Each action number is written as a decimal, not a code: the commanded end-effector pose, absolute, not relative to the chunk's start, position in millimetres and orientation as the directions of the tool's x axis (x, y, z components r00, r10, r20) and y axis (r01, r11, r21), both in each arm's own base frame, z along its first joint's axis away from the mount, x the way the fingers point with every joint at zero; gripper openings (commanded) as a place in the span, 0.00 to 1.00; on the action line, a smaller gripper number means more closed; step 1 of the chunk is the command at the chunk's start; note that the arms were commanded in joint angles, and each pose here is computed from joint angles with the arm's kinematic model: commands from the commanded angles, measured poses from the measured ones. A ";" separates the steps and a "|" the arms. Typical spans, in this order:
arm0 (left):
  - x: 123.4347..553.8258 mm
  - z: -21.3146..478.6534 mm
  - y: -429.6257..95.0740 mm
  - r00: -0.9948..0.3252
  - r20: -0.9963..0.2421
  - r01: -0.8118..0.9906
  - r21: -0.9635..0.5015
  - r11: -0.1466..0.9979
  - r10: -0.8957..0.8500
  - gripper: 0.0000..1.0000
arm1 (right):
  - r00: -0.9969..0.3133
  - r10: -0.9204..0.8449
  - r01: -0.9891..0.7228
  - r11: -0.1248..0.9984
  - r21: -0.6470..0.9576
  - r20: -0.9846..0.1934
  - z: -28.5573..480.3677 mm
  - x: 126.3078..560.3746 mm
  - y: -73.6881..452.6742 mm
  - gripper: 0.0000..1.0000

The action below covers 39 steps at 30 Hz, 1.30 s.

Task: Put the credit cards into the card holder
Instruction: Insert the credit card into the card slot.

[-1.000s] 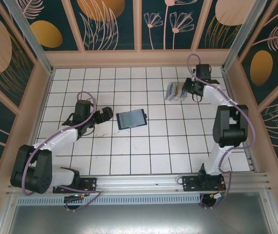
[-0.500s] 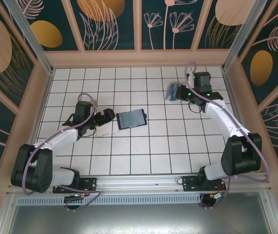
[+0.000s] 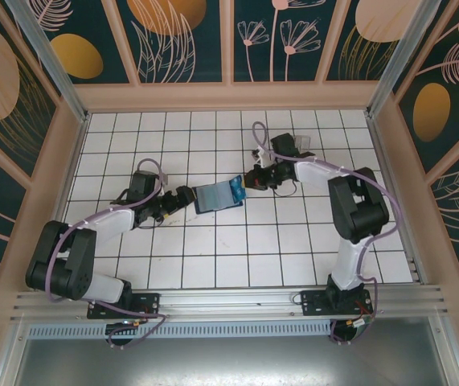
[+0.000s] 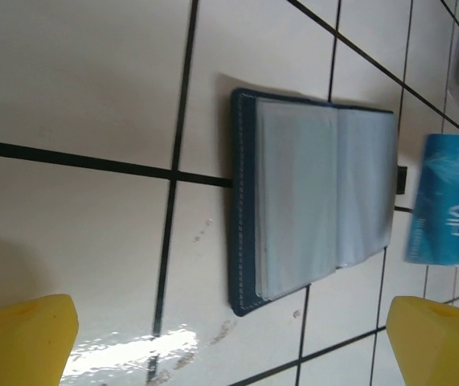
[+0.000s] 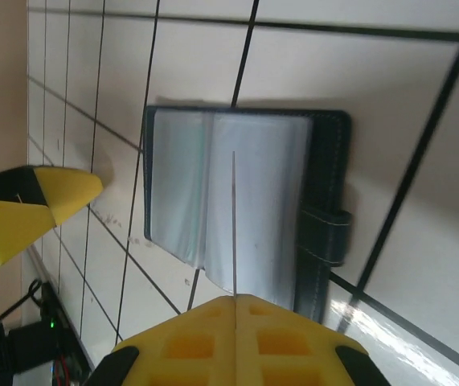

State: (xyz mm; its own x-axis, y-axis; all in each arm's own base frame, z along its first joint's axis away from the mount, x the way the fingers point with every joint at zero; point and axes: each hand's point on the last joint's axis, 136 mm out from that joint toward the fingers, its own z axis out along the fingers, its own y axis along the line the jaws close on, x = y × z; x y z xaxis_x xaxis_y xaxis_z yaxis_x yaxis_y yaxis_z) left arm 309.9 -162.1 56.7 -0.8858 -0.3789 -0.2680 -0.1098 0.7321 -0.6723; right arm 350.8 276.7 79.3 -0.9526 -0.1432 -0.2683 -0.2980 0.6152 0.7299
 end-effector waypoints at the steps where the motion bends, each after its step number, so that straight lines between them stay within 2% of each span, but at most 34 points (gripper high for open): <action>1: 313.2 62.6 -175.2 -0.897 -0.261 -0.074 -0.708 0.703 -0.358 0.96 | -0.932 -0.200 -0.363 0.537 0.762 -0.303 89.9 352.7 295.3 0.00; 11: 317.6 50.8 -183.3 -0.907 -0.240 -0.074 -0.718 0.692 -0.345 0.93 | -0.942 -0.229 -0.328 0.470 0.819 -0.245 71.9 347.1 314.1 0.00; 20: 320.9 46.0 -187.5 -0.918 -0.225 -0.070 -0.718 0.692 -0.326 0.90 | -0.959 -0.224 -0.268 0.517 0.813 -0.173 49.7 351.0 316.2 0.00; 26: 317.3 40.9 -186.6 -0.915 -0.220 -0.078 -0.725 0.684 -0.338 0.87 | -0.958 -0.242 -0.255 0.473 0.843 -0.154 48.0 348.3 322.5 0.00; 32: 314.1 33.7 -184.5 -0.914 -0.204 -0.101 -0.724 0.682 -0.352 0.75 | -0.956 -0.250 -0.250 0.430 0.868 -0.151 54.2 350.9 326.7 0.00; 36: 313.5 32.3 -184.1 -0.914 -0.204 -0.102 -0.722 0.684 -0.352 0.62 | -0.958 -0.246 -0.243 0.412 0.878 -0.149 58.6 352.4 326.5 0.00; 39: 315.4 32.9 -182.0 -0.909 -0.219 -0.098 -0.714 0.694 -0.354 0.59 | -0.955 -0.245 -0.260 0.411 0.874 -0.169 65.3 354.1 324.3 0.00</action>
State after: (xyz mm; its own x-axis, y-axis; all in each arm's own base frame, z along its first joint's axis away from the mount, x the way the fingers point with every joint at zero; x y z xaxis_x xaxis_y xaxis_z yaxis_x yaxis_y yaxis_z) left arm 316.2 -179.3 34.2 -0.9064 -0.3657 -0.2115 -0.1154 0.6960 -0.7088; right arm 347.8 322.2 50.9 -0.9581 -0.2440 -0.1499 -0.2485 0.4481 0.8588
